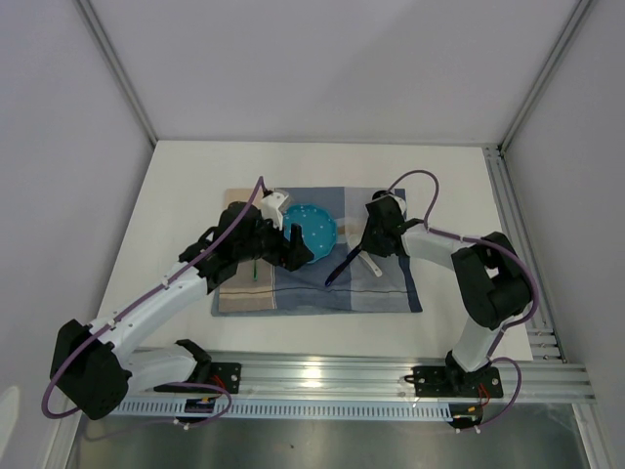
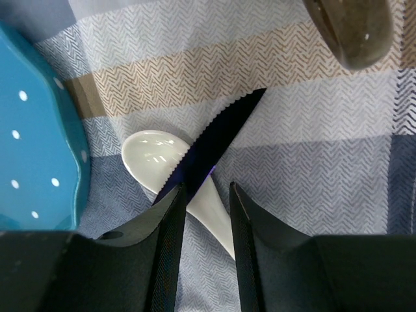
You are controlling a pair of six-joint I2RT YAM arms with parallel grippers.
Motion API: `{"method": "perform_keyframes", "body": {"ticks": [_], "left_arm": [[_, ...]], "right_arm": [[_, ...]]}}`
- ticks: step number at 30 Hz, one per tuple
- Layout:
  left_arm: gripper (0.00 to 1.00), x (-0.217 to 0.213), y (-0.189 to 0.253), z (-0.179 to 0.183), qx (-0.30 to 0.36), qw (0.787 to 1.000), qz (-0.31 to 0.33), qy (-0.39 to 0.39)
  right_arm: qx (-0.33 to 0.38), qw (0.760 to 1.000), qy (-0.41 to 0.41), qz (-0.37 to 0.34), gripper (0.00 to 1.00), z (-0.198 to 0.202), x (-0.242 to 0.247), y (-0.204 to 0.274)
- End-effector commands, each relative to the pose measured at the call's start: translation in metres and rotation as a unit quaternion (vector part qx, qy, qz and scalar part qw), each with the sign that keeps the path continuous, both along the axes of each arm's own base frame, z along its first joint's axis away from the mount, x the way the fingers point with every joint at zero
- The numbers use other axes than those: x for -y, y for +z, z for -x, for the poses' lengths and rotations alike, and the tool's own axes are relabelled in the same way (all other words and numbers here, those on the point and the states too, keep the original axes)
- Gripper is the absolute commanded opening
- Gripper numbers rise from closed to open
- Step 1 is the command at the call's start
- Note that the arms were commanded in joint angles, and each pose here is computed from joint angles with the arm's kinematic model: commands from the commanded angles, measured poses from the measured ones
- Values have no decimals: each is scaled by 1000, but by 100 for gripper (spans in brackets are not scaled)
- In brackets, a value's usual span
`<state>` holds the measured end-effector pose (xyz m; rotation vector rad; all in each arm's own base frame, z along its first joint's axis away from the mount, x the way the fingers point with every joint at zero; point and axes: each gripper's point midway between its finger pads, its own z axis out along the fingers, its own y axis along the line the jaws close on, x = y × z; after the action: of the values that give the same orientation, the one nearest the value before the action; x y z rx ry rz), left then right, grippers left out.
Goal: Set the dinner table for one person
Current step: Pick up the knife with the napkin.
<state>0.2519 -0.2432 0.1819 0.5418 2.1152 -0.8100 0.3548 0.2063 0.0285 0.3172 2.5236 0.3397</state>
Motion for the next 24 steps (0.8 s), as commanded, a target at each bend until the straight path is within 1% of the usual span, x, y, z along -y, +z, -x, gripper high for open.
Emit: {"method": "perform_keyframes", "body": {"ticks": [1,6,9,14,18,20,24], "left_arm": [[82,2,13,4,21,1000,8,-14],[81,2,14,5,21,1000,8,-15],[82,3,14,5,21,1000,8,-18],[82,4,14,5,22,1000,9,-19],[82,5,13,5,22,1000,10,-21],[82,5,12,5,21,1000,10,-21],[82,5,11,6,19,1000,9,-23]], "right_arm": [[-1,1000,-13,-28,37,-3,-4,-3],[0,999,-15,-43,36,-4,-6,1],[19,999,-14,-28,36,-6,-4,13],[41,999,-11,28,37,-8,2,27],[59,997,-3,55,37,-10,-1,38],[63,996,1,60,38,-8,-4,41],[62,997,5,46,38,-6,-9,41]]}}
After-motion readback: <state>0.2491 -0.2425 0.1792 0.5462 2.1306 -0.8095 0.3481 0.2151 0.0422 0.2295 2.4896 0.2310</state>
